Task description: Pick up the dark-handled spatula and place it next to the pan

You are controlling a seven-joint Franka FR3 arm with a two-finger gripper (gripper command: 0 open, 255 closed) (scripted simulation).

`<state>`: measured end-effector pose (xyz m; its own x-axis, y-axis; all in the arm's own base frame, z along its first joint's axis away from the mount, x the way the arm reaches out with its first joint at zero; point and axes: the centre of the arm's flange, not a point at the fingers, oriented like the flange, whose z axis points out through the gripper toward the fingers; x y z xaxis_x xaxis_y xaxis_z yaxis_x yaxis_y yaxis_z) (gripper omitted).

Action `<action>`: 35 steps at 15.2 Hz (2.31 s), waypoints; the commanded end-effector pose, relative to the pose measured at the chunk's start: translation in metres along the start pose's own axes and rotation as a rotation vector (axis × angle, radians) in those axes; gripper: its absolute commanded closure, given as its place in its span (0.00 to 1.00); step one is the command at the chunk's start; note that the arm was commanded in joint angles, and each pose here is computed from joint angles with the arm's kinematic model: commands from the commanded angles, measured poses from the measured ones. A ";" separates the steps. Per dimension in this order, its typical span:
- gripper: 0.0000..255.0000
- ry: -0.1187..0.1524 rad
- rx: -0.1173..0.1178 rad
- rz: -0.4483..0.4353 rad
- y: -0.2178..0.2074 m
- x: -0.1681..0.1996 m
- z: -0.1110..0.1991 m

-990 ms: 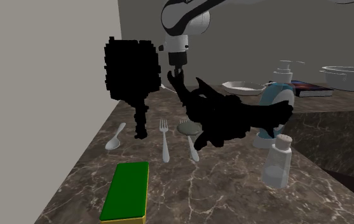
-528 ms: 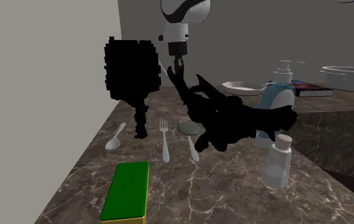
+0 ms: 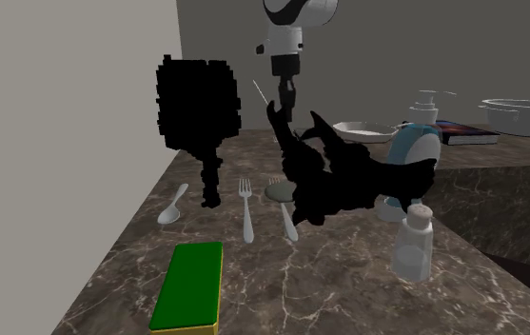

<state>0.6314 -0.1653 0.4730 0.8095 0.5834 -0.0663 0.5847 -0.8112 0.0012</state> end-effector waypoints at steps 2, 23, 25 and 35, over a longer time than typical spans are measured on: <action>1.00 0.000 0.001 -0.001 -0.002 -0.040 0.003; 1.00 0.000 0.001 -0.001 -0.007 -0.317 0.021; 1.00 0.000 0.001 -0.001 -0.007 -0.343 0.023; 1.00 0.000 0.001 -0.001 -0.008 -0.398 0.058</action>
<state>0.3026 -0.3928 0.4462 0.8091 0.5838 -0.0666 0.5851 -0.8109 0.0000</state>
